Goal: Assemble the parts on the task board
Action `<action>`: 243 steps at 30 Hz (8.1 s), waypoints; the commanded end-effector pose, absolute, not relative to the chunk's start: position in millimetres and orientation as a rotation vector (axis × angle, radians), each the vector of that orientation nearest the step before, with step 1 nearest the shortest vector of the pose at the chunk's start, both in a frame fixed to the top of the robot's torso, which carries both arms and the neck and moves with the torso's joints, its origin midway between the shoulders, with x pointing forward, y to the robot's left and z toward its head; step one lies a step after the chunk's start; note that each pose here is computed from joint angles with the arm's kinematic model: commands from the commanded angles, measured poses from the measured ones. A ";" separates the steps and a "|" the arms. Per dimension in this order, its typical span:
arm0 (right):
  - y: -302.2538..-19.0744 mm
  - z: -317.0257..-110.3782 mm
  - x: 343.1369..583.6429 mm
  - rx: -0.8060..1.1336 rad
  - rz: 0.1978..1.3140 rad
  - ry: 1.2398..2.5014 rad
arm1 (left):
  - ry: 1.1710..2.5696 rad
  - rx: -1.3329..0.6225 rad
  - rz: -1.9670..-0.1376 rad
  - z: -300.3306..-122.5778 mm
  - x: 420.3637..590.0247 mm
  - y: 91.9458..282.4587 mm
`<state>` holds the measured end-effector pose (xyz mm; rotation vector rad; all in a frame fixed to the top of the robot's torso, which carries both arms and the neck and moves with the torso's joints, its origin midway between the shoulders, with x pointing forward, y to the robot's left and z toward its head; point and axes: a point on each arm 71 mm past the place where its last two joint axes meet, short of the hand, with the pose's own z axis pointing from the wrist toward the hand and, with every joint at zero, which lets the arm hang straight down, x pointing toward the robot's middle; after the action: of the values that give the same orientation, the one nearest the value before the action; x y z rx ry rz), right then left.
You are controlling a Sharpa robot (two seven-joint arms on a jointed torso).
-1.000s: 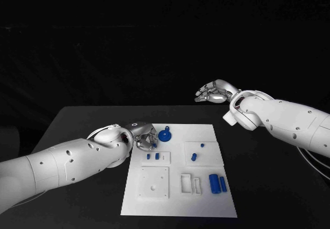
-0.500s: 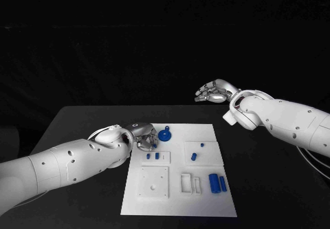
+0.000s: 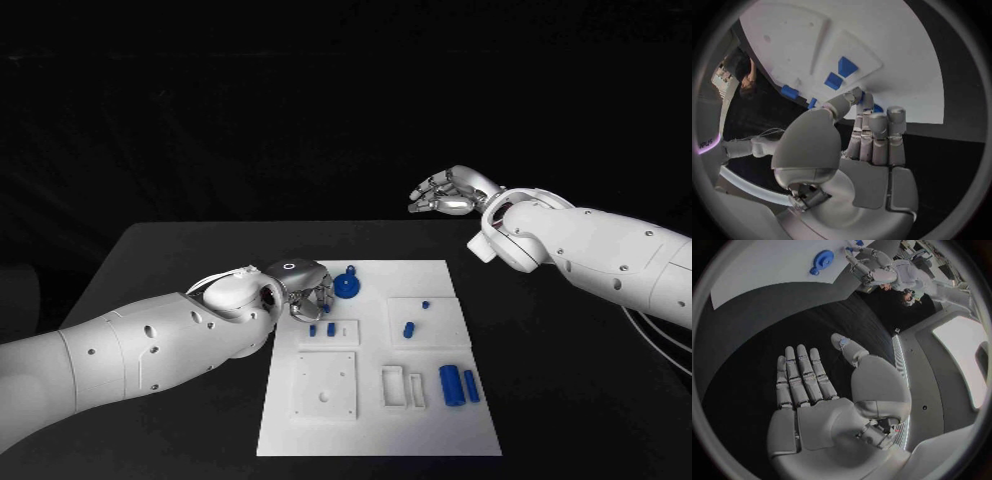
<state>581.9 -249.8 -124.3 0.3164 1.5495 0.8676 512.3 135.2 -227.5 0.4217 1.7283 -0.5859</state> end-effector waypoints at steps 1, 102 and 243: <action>-248.4 -124.4 581.2 0.304 0.879 1.555 | 1.725 0.491 -0.545 -234.2 508.0 133.2; -222.9 -217.9 489.8 -0.547 0.342 1.701 | 1.615 -0.719 -1.327 -187.0 514.7 204.0; -71.6 -260.9 394.8 -0.780 0.700 1.583 | 1.601 -0.768 -1.282 -194.3 538.2 203.2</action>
<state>396.2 -70.1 -256.5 -0.7500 1.5778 0.7250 538.4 204.8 -195.3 -0.7689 1.6015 -1.2634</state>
